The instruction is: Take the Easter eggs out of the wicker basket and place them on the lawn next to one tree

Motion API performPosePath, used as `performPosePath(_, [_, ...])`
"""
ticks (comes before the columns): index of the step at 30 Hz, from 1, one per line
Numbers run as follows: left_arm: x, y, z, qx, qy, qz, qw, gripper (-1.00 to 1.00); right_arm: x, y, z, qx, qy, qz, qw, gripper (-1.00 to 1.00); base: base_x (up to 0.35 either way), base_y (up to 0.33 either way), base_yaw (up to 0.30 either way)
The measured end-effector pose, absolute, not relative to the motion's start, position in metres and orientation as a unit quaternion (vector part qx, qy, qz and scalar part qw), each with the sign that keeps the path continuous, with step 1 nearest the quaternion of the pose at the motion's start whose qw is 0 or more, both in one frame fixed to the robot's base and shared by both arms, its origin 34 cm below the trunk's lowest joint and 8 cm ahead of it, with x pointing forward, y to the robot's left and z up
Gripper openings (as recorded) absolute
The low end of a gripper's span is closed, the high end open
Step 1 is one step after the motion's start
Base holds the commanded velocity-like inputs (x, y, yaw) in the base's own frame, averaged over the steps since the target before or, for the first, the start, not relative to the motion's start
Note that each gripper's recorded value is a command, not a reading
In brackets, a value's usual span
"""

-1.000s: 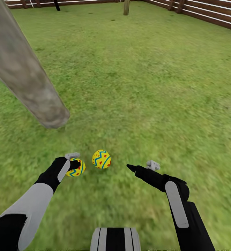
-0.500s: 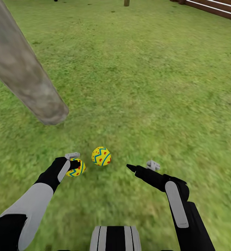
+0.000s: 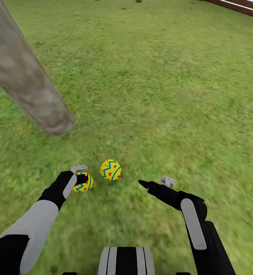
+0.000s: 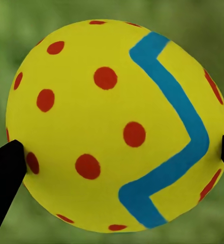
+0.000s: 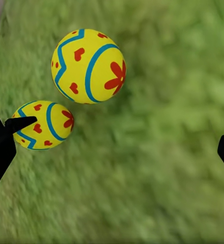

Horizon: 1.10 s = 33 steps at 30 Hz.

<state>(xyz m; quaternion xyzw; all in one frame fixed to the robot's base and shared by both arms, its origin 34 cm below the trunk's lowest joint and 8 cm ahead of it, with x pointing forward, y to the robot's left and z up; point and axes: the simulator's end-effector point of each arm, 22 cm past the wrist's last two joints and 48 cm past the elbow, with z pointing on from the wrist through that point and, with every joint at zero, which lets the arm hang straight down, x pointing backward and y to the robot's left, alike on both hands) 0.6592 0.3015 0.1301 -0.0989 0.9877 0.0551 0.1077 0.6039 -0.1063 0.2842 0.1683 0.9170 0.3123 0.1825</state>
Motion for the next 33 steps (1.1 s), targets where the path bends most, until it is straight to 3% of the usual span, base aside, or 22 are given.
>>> performPosePath(3, [0.659,0.301,0.130,-0.099,0.988,0.055,0.108,-1.00,0.604,-0.106,0.284,0.168,0.917,0.313,0.182,1.00,0.000,0.000,0.000])
performPosePath(4, [0.659,0.301,0.130,-0.099,0.988,0.055,0.108,1.00,0.604,-0.106,0.284,0.168,0.917,0.313,0.182,1.00,0.000,0.000,0.000])
performPosePath(33, [0.665,0.301,0.148,-0.099,0.987,0.054,0.116,1.00,0.611,-0.105,0.304,0.161,0.914,0.316,0.198,1.00,0.000,0.000,0.000])
